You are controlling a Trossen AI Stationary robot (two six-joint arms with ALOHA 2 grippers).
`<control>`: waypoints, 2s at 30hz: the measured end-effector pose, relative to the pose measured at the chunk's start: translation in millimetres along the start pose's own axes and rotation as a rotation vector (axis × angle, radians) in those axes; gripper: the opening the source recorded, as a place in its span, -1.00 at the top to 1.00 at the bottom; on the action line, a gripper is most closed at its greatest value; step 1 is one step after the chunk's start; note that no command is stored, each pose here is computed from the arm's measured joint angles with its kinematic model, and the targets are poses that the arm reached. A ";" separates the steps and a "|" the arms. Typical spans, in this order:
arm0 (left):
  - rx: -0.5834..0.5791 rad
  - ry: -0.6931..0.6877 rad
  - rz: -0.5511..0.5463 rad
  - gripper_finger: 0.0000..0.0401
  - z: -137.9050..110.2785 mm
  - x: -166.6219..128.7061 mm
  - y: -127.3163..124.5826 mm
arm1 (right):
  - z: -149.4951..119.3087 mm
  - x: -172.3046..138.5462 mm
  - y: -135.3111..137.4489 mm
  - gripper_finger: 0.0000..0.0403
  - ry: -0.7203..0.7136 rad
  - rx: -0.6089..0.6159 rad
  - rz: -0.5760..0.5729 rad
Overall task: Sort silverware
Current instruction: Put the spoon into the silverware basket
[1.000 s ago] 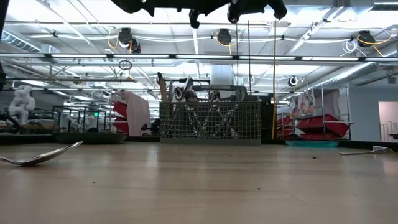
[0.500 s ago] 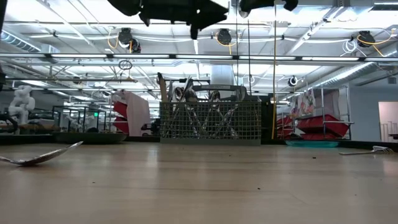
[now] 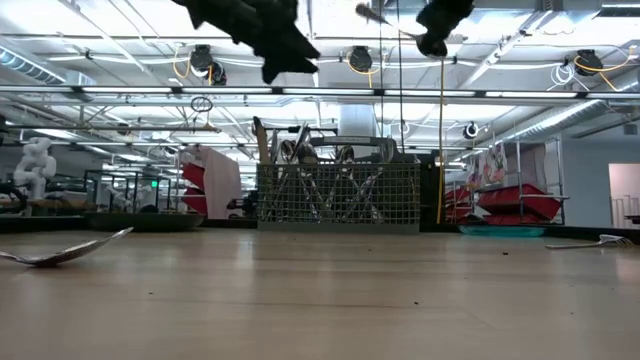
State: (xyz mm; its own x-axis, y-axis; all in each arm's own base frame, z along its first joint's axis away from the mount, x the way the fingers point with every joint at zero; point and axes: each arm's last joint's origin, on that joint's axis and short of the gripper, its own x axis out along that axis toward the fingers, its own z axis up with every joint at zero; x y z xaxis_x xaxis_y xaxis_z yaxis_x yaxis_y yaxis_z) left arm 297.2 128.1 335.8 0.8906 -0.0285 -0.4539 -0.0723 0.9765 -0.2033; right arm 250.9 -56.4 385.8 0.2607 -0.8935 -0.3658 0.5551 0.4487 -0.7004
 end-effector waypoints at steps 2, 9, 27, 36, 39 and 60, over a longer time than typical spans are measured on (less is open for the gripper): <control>0.008 -0.003 0.002 0.22 2.1 -12.6 -5.1 | 7.3 8.3 2.2 1.00 0.063 -0.151 -0.004; 0.034 -0.062 0.004 0.21 10.4 -55.5 -24.3 | 22.1 57.0 43.7 1.00 0.295 -0.838 -0.117; -0.003 0.024 0.135 0.21 -1.3 -92.1 -36.9 | 30.2 149.7 86.9 1.00 0.465 -1.182 -0.184; -0.009 0.053 0.140 0.21 -4.3 -92.4 -36.8 | 59.3 156.1 84.9 1.00 0.274 -1.319 -0.157; -0.006 0.057 0.149 0.21 -4.7 -92.4 -36.6 | 60.0 157.6 86.0 1.00 0.218 -1.374 -0.116; -0.004 0.058 0.195 0.21 -4.7 -92.7 -35.2 | 48.6 206.2 102.8 1.00 0.192 -1.497 -0.053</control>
State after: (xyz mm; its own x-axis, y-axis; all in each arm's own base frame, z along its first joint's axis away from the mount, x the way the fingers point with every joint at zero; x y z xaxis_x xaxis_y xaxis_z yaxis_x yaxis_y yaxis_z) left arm 215.1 95.4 381.0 0.8321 0.1484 -0.5344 -0.2427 0.9638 -0.1103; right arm 400.2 -195.4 268.2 0.0967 -0.9459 -0.3098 -0.7646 0.1286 -0.6316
